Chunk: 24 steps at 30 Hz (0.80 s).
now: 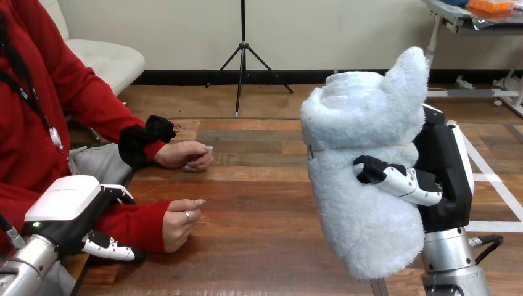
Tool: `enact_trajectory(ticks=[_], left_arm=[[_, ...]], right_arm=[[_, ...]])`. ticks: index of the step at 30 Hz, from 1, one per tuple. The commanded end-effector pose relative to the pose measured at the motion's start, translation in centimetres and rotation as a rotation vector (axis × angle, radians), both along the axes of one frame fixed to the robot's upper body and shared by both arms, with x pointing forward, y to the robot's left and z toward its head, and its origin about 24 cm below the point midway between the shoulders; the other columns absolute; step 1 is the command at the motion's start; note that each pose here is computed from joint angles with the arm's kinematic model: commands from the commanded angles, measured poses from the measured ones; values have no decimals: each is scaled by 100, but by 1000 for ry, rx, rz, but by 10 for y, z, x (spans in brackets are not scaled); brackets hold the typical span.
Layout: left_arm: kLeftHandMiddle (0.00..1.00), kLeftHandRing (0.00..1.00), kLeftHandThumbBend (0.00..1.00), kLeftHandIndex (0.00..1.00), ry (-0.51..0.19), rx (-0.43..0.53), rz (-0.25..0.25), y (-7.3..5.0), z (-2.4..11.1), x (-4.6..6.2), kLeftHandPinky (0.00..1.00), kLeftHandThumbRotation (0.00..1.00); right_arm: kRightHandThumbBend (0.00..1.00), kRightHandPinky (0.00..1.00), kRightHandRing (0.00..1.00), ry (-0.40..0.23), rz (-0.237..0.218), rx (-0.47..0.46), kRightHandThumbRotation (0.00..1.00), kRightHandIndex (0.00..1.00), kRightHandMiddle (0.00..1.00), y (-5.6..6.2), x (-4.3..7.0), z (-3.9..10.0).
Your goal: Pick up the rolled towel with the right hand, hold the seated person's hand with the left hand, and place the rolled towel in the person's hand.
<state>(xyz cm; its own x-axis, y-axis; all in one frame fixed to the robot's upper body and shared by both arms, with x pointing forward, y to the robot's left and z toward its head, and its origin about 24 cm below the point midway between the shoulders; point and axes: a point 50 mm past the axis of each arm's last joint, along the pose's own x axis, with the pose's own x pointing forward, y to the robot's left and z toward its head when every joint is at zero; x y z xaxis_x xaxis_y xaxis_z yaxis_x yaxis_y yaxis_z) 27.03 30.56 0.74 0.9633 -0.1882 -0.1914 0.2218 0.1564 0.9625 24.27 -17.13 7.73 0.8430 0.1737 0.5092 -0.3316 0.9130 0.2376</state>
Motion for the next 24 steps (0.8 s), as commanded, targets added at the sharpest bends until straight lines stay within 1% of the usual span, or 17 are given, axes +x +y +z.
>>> enact_trajectory(ticks=[1,8,11,14,17,20,24], left_arm=[[59,56,100,60,-66,-13,-23,-11,13,18,57,34],[55,52,98,57,-71,-2,-33,-12,12,18,53,33],[54,51,97,56,-73,4,-39,-13,12,18,52,32],[52,49,97,54,-81,4,-46,-14,12,18,50,32],[51,48,95,53,-68,15,-45,-14,11,19,48,31],[50,47,94,52,-73,19,-51,-15,11,19,47,31],[48,45,93,50,-78,27,-55,-16,11,20,45,30]], right_arm=[[51,1,6,-92,20,25,0,18,13,4,4,21],[51,1,6,-86,16,30,0,18,13,4,4,22],[50,1,6,-86,23,42,0,18,13,4,4,22],[51,1,6,-80,10,43,0,18,13,4,5,21],[51,1,6,-75,19,64,0,18,13,5,6,20],[51,1,6,-66,26,67,0,18,13,5,7,19],[50,1,6,-66,23,65,0,18,13,5,8,18]])
